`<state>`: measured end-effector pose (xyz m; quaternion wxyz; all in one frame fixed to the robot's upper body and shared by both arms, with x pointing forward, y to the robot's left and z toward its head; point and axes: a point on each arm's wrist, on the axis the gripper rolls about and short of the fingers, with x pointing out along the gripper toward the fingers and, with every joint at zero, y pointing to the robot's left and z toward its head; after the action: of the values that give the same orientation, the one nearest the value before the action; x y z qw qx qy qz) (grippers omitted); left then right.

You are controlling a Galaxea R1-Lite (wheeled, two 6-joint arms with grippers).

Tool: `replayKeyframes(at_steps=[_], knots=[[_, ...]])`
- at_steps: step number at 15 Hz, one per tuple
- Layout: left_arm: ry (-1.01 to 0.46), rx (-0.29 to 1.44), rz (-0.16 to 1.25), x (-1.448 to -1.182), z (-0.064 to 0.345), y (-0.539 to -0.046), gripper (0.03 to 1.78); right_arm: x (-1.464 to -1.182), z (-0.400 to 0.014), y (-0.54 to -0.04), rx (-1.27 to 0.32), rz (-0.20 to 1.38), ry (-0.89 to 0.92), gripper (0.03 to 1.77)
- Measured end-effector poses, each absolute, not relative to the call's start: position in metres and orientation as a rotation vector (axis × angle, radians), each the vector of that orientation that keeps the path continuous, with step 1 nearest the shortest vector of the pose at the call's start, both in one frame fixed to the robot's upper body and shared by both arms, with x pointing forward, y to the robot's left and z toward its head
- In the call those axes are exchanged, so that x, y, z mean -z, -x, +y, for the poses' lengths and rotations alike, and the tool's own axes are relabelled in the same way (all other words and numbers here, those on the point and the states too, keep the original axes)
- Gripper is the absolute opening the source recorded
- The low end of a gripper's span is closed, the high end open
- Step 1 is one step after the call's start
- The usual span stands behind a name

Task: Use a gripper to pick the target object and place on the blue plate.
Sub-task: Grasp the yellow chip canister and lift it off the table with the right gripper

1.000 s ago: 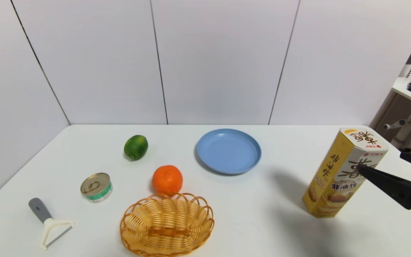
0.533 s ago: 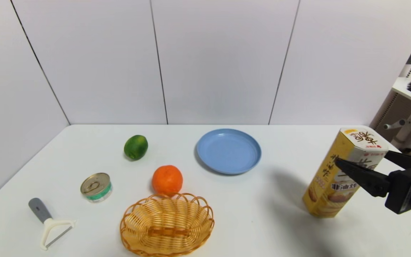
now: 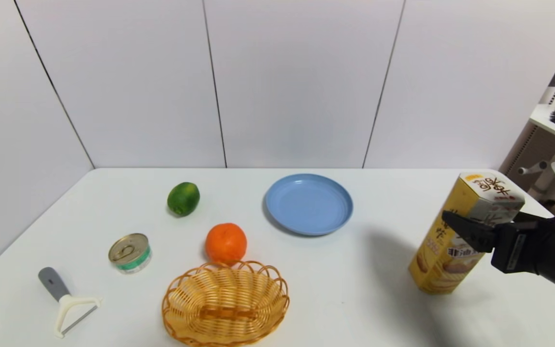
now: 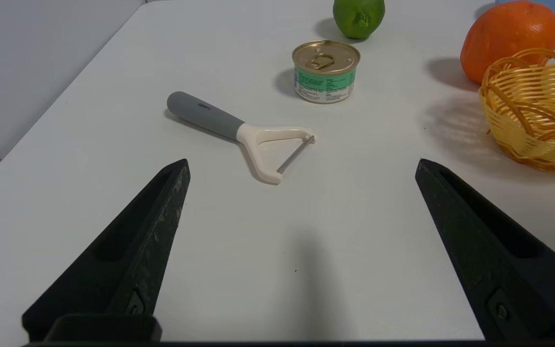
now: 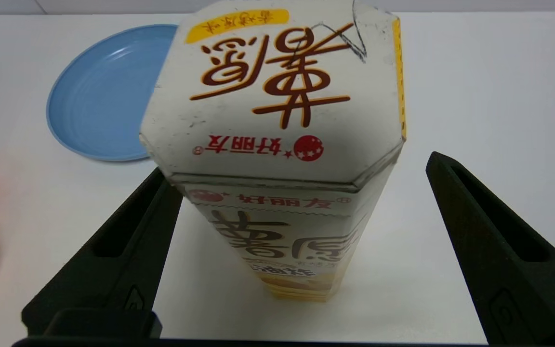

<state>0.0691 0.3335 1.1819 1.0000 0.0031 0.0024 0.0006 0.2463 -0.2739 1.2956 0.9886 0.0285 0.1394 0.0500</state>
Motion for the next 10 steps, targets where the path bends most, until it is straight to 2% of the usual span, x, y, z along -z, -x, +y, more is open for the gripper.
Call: replayKeyframes(at_steps=[10], knots=[[-0.006, -0.001, 0.004, -1.182, 0.334, -0.069, 1.69, -1.294, -0.264, -0.264, -0.114, 0.313, -0.041, 1.69]])
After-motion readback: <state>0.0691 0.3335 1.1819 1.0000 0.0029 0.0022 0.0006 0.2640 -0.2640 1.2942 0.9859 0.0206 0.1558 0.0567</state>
